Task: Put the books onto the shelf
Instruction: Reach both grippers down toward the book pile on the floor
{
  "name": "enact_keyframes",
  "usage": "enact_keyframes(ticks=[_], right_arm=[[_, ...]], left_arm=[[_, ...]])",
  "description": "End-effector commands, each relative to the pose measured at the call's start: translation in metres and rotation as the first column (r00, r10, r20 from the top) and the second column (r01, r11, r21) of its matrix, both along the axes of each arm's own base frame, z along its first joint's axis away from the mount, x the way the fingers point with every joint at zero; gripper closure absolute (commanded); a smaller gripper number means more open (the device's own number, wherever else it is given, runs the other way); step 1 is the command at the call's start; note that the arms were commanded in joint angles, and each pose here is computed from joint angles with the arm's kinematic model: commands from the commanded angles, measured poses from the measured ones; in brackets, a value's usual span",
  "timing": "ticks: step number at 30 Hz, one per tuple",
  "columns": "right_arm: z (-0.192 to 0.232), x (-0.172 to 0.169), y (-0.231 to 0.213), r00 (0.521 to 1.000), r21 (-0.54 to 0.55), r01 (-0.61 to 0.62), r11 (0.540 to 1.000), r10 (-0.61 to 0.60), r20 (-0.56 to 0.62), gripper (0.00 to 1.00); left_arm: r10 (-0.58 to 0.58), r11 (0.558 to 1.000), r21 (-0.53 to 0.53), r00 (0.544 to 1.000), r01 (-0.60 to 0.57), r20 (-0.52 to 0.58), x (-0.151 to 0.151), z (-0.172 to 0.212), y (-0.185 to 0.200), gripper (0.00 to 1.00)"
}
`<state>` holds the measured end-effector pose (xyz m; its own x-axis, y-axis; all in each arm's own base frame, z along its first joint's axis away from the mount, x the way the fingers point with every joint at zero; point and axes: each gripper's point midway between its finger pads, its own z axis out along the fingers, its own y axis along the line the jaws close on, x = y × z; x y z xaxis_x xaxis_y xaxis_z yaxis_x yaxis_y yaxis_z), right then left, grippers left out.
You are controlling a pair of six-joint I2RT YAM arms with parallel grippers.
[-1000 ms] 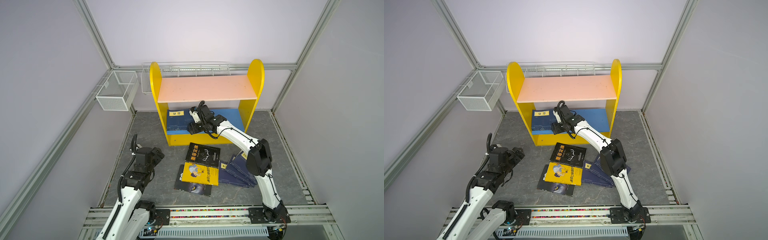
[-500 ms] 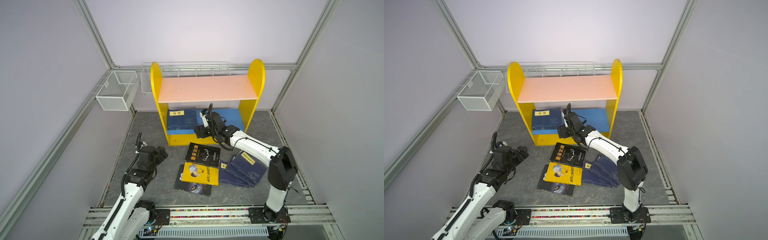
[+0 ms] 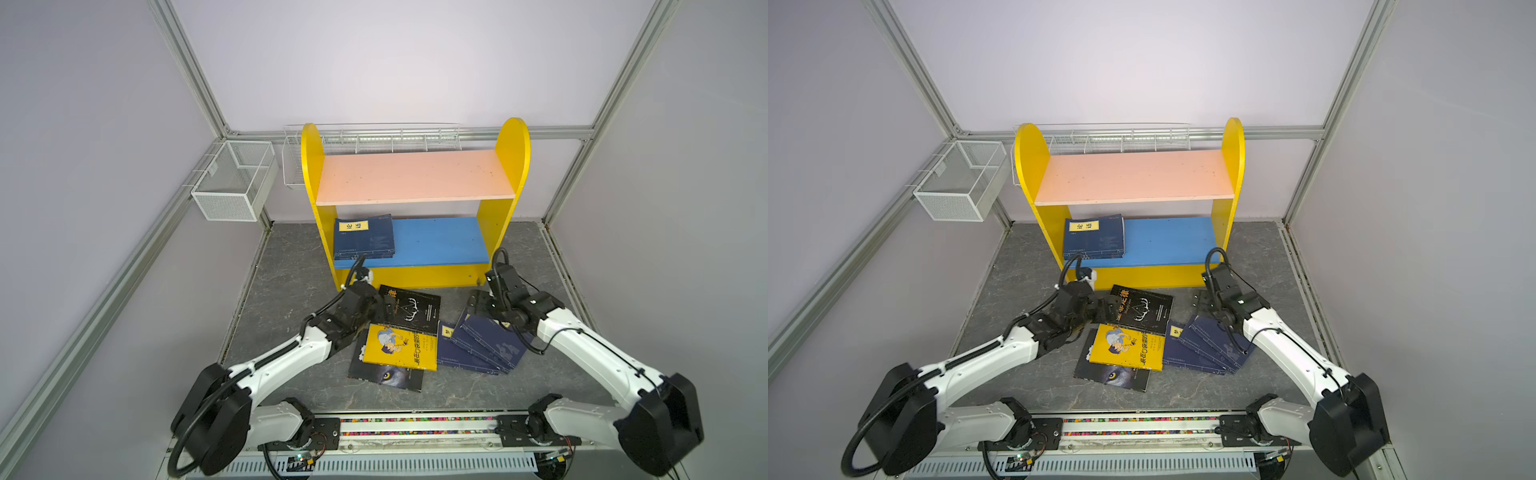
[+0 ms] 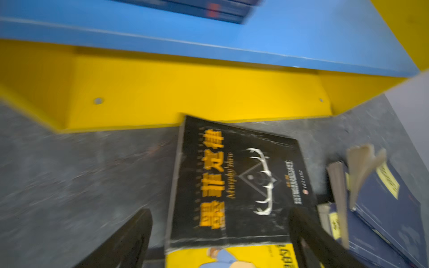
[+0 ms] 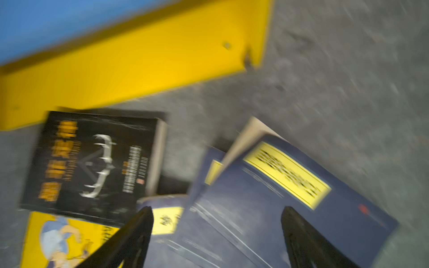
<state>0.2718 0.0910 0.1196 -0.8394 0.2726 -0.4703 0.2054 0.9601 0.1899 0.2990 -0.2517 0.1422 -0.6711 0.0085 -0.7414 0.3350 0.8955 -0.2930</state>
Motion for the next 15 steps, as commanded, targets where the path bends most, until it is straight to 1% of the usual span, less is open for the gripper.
enact_keyframes(ticks=[1,2,3,5,7,8,9,10,11,13,15], right_arm=[[-0.031,-0.06,-0.04,0.971,0.033,0.169,0.985,-0.161,-0.176,0.09],[-0.033,-0.066,-0.051,0.964,0.039,0.207,0.978,-0.197,-0.177,0.08],[-0.034,-0.074,-0.06,0.956,0.002,0.229,0.973,-0.225,-0.187,0.06],[-0.042,-0.084,-0.061,0.948,-0.005,0.229,0.973,-0.224,-0.227,0.05],[-0.045,-0.088,-0.066,0.939,-0.025,0.24,0.97,-0.239,-0.247,0.02],[-0.047,-0.09,-0.068,0.933,-0.038,0.242,0.969,-0.244,-0.264,0.01],[-0.049,-0.094,-0.069,0.928,-0.05,0.239,0.97,-0.244,-0.283,0.01],[-0.053,-0.096,-0.075,0.912,-0.053,0.271,0.961,-0.273,-0.307,0.01],[-0.057,-0.097,-0.075,0.906,-0.041,0.272,0.962,-0.27,-0.325,0.0],[-0.066,-0.095,-0.073,0.897,0.011,0.283,0.959,-0.26,-0.358,0.0],[-0.074,-0.093,-0.076,0.875,0.083,0.344,0.935,-0.286,-0.391,0.01]], left_arm=[[-0.276,0.961,0.064,0.955,0.271,0.11,-0.003,0.023,-0.073,0.08],[-0.353,0.935,0.075,0.931,0.347,0.094,-0.008,0.019,-0.094,0.08],[-0.414,0.909,0.081,0.906,0.408,0.082,-0.012,0.017,-0.112,0.09],[-0.531,0.844,0.117,0.846,0.523,0.051,-0.022,0.007,-0.148,0.09],[-0.618,0.782,0.117,0.786,0.612,0.017,-0.03,0.0,-0.178,0.09],[-0.65,0.755,0.105,0.76,0.647,0.001,-0.034,-0.005,-0.192,0.09],[-0.672,0.737,0.089,0.741,0.67,-0.005,-0.035,-0.008,-0.204,0.09],[-0.693,0.718,0.071,0.721,0.692,-0.017,-0.037,-0.012,-0.215,0.09],[-0.707,0.704,0.061,0.707,0.707,-0.031,-0.038,-0.018,-0.225,0.1],[-0.729,0.68,0.061,0.683,0.73,-0.049,-0.04,-0.027,-0.239,0.1],[-0.747,0.655,0.09,0.661,0.75,-0.073,-0.043,-0.038,-0.25,0.11]])
